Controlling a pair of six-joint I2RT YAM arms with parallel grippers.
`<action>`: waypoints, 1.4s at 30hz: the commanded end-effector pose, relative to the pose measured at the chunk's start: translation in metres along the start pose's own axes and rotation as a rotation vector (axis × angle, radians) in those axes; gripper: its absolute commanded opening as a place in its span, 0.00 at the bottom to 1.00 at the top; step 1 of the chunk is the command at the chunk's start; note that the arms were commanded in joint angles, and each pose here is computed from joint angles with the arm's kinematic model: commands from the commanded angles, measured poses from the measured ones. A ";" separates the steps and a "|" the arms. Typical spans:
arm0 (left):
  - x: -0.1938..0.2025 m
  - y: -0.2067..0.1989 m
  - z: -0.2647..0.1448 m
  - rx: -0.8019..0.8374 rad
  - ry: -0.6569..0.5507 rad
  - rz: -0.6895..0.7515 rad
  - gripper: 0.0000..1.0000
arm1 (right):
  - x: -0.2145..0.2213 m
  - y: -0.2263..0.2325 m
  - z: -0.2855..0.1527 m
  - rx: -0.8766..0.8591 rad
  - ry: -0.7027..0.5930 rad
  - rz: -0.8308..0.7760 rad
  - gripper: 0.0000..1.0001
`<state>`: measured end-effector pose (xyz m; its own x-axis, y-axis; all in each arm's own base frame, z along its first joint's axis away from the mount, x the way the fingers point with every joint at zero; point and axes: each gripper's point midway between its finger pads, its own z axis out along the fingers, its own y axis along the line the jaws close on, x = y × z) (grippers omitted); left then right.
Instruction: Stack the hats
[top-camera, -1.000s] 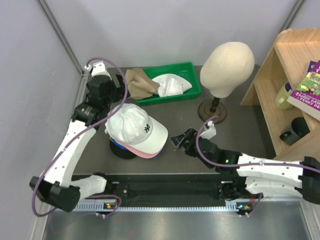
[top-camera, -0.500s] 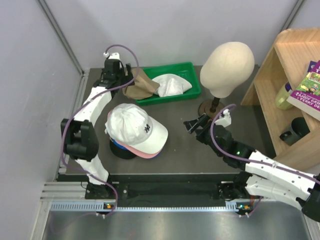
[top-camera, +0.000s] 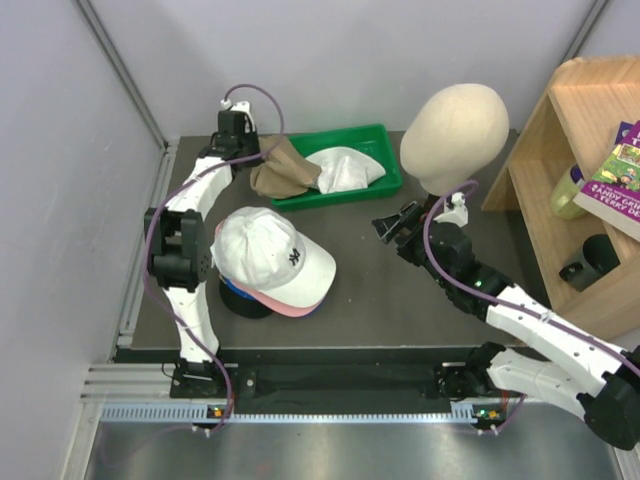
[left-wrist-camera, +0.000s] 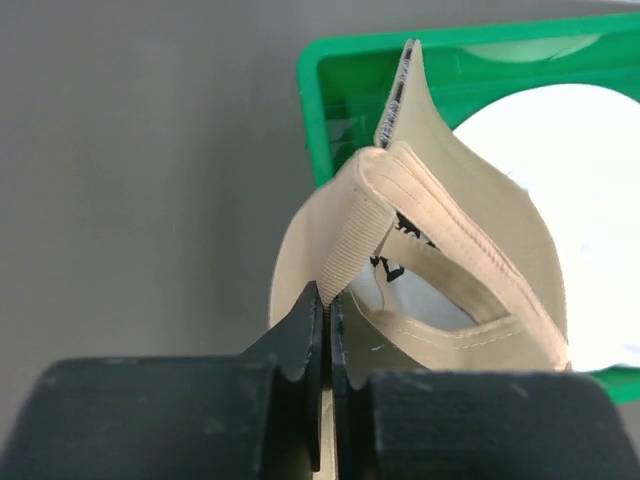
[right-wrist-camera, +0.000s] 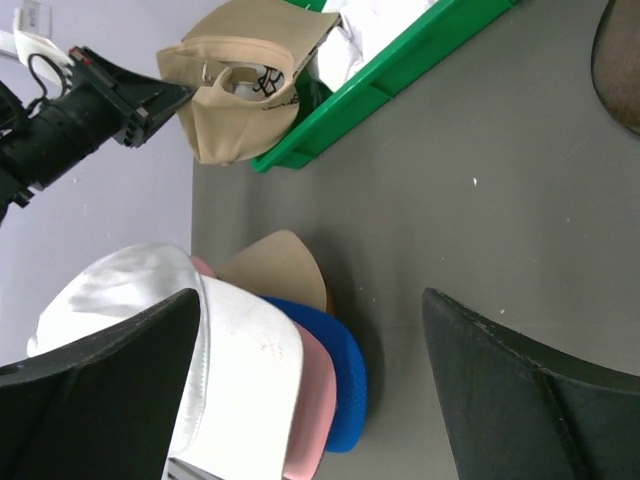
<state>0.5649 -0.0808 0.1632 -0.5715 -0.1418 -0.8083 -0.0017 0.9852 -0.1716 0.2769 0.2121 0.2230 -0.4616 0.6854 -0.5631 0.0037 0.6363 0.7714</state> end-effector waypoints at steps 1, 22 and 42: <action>-0.064 -0.021 -0.021 0.082 -0.162 -0.017 0.00 | -0.024 0.032 -0.004 -0.077 -0.038 -0.002 0.90; -0.155 -0.130 -0.254 0.698 -0.499 0.137 0.00 | -0.079 0.165 -0.027 -0.430 -0.081 0.038 0.89; 0.004 -0.220 -0.405 1.064 -0.208 0.416 0.00 | -0.084 0.178 -0.086 -0.565 0.024 0.420 0.89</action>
<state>0.2595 -0.2607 0.4271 -0.2798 0.0077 -0.9600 0.8849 0.3900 -0.2547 0.2408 0.2320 0.4645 -0.4746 0.8394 -0.2646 -0.3769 0.0779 0.9230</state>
